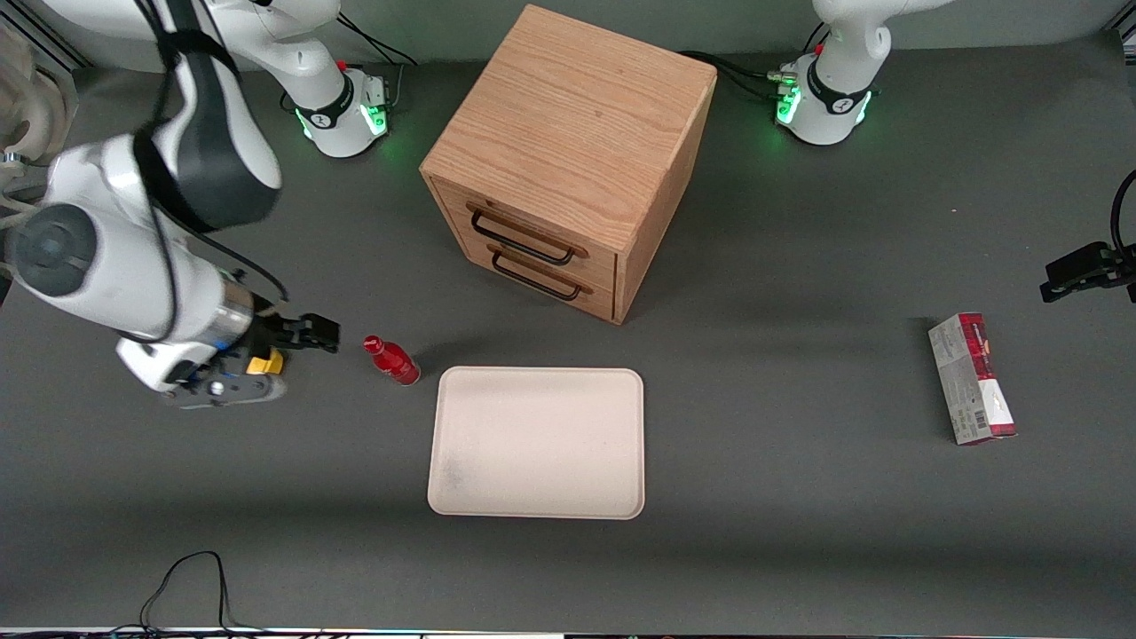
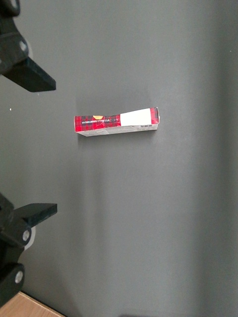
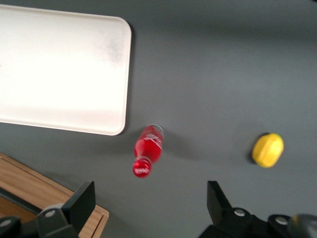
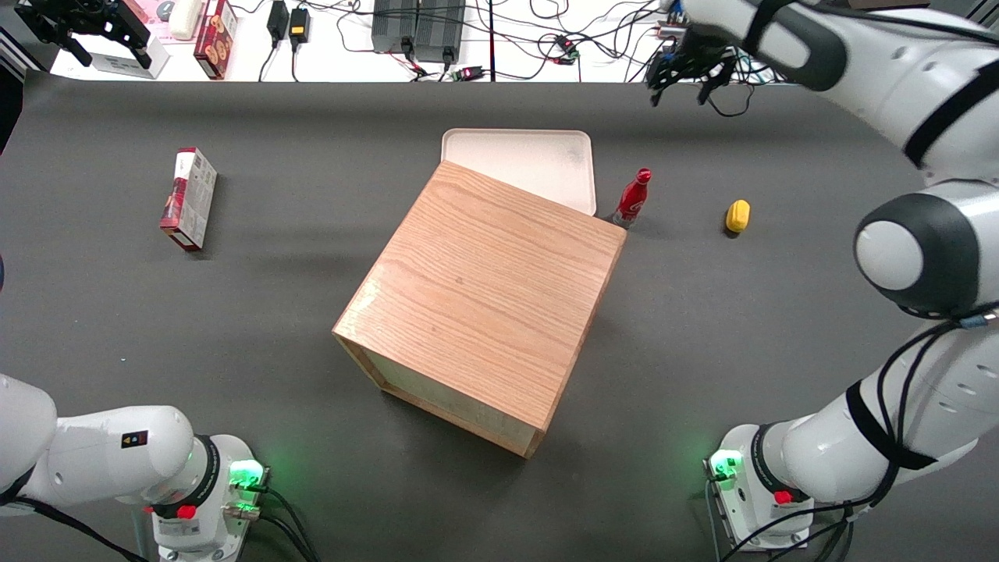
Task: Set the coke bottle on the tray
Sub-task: 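Lower the right gripper over the bottle's cap end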
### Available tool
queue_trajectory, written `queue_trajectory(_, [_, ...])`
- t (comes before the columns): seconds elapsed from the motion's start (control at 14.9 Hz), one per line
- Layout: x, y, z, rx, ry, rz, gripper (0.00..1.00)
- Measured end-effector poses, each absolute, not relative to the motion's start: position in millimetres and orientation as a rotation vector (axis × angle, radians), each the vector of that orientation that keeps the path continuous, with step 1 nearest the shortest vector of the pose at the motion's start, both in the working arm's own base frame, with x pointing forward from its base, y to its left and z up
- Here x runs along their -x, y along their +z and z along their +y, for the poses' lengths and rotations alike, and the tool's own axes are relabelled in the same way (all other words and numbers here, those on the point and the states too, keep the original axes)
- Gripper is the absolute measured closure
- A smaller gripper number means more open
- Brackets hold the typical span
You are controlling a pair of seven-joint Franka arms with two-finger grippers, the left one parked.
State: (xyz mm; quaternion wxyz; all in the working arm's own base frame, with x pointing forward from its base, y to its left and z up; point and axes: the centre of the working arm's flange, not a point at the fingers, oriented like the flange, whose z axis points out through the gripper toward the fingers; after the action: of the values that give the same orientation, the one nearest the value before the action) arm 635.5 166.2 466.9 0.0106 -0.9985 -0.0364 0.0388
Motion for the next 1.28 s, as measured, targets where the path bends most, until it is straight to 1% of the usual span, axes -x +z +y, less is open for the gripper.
queue_trajectory(0.2, [-637,437,179,3.116,0.101,-0.127,0.0])
queue_trajectory(0.4, [-626,402,201,3.118,0.077,-0.111,0.0])
queue_trajectory(0.61, [-616,375,204,3.116,0.053,-0.116,0.0])
queue_trajectory(1.01, [-597,354,195,3.125,0.075,-0.109,0.0])
queue_trajectory(1.28, [-582,341,190,3.13,0.059,-0.118,0.0])
